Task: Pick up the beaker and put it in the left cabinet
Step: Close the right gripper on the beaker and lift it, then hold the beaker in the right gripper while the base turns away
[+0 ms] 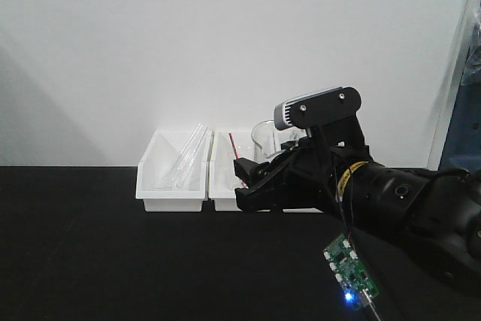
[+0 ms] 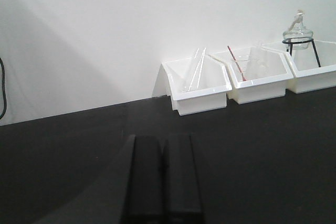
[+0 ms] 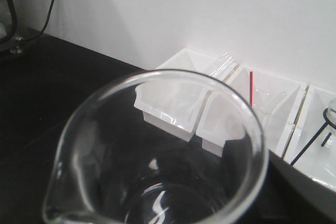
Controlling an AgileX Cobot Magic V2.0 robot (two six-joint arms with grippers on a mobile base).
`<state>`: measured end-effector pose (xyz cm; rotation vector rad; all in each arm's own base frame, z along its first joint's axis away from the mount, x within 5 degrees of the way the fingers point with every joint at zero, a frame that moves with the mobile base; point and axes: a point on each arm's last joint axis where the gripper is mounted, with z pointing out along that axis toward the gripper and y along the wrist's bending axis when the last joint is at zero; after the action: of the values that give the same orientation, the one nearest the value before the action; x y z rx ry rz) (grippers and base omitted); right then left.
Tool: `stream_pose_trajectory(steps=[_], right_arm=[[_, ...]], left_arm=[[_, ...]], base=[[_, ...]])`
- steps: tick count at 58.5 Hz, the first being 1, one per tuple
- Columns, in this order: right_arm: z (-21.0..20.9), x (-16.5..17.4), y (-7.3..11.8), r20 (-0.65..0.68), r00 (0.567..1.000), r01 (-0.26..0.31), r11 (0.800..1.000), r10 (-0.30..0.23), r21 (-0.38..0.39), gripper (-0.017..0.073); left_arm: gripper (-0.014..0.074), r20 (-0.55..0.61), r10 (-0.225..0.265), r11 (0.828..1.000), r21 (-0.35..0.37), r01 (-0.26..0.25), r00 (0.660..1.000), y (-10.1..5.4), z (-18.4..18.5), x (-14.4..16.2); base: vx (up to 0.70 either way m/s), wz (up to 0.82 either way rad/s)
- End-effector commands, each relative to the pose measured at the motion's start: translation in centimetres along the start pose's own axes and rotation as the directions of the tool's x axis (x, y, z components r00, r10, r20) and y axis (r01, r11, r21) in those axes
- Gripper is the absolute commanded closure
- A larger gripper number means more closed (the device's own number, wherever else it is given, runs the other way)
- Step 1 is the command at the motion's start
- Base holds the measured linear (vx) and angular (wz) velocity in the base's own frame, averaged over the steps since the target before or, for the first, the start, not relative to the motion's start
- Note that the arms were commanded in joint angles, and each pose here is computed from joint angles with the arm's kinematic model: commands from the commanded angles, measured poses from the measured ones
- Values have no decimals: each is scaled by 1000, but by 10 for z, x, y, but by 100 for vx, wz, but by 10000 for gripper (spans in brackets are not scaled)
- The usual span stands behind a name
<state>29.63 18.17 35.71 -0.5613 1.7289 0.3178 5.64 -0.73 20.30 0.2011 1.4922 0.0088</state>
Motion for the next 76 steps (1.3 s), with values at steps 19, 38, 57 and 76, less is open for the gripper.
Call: stream_pose_trajectory(steps=[19, 38, 57, 76], right_arm=[[-14, -27, -1, 135, 991, 4, 1000, -2, -18, 568], [-14, -27, -1, 135, 991, 4, 1000, -2, -18, 568], [-14, -27, -1, 135, 991, 4, 1000, -2, -18, 568], [-14, -27, -1, 135, 991, 4, 1000, -2, -18, 568]], left_arm=[[592, 77, -6, 1000, -7, 6, 997, 0, -1, -3], [592, 77, -6, 1000, -7, 6, 997, 0, -1, -3], [592, 77, -6, 1000, -7, 6, 997, 0, -1, -3], [592, 77, -6, 1000, -7, 6, 997, 0, -1, -3]], base=[[-1, 2], [-11, 3], [-21, 9], [-22, 33]])
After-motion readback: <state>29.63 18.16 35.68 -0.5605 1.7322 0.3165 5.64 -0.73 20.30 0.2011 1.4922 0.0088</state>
